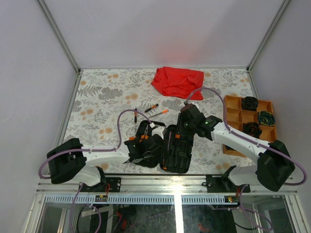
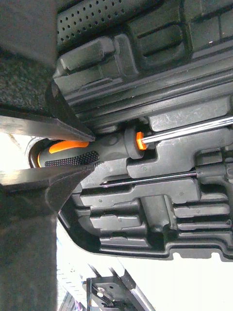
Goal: Sort the tools into containers
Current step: Adjust the screwdriver in the storage box.
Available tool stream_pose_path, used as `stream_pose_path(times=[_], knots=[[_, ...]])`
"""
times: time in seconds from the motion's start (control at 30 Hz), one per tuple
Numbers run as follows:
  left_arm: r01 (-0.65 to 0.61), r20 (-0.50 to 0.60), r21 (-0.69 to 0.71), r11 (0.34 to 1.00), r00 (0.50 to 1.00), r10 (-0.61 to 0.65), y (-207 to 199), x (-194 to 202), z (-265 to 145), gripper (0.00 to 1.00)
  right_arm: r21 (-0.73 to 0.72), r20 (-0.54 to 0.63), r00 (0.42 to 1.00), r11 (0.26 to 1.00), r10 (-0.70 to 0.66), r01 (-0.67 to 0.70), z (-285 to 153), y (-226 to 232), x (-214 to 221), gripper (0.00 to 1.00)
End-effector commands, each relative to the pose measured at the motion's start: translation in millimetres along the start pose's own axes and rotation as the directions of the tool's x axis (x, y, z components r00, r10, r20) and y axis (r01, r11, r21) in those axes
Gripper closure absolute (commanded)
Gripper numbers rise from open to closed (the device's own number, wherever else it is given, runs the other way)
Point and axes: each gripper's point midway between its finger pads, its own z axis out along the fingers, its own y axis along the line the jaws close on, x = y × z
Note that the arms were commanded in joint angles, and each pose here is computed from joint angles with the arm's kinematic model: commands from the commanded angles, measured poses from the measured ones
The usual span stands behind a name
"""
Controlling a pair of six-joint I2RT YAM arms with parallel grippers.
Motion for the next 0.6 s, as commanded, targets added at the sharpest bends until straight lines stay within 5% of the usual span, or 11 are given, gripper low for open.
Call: stream_pose_path(times=[0.0, 0.57], knots=[[-0.004, -0.045, -0.066, 0.998, 0.999, 0.001, 22.8, 19.9, 0.7, 0.76, -0.041, 0.029, 1.000, 0.999, -0.003, 0.004, 4.4, 19.8, -12.9, 0.62], [-0.026, -0.069, -0.069, 0.997, 0.997, 0.022, 24.5, 24.4, 3.2, 0.78, -0.066, -0.035, 0.999, 0.998, 0.019, -0.021, 42.7, 34.4, -6.9, 0.71]])
